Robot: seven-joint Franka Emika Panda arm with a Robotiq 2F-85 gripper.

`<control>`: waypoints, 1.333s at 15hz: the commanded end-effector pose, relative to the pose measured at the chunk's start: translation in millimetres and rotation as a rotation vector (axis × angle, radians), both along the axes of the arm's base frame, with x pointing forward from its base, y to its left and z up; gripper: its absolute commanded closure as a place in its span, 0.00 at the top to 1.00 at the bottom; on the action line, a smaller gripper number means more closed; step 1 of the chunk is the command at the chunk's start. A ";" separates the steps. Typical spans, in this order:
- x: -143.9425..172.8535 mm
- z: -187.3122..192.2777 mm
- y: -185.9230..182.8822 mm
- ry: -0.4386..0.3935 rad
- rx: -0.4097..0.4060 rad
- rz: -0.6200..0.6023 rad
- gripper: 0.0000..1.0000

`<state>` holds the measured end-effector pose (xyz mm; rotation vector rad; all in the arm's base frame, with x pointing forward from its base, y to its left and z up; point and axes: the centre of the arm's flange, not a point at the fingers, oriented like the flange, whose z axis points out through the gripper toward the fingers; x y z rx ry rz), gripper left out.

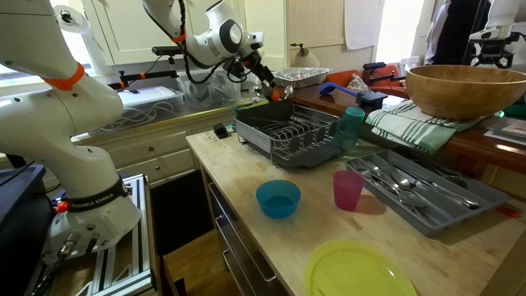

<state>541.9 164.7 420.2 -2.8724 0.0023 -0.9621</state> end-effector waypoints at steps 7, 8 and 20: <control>-28.7 69.5 -32.6 0.097 -0.144 0.104 1.00; -29.2 69.8 -33.1 0.113 -0.144 0.110 1.00; -62.1 97.6 -75.7 0.255 -0.099 0.051 1.00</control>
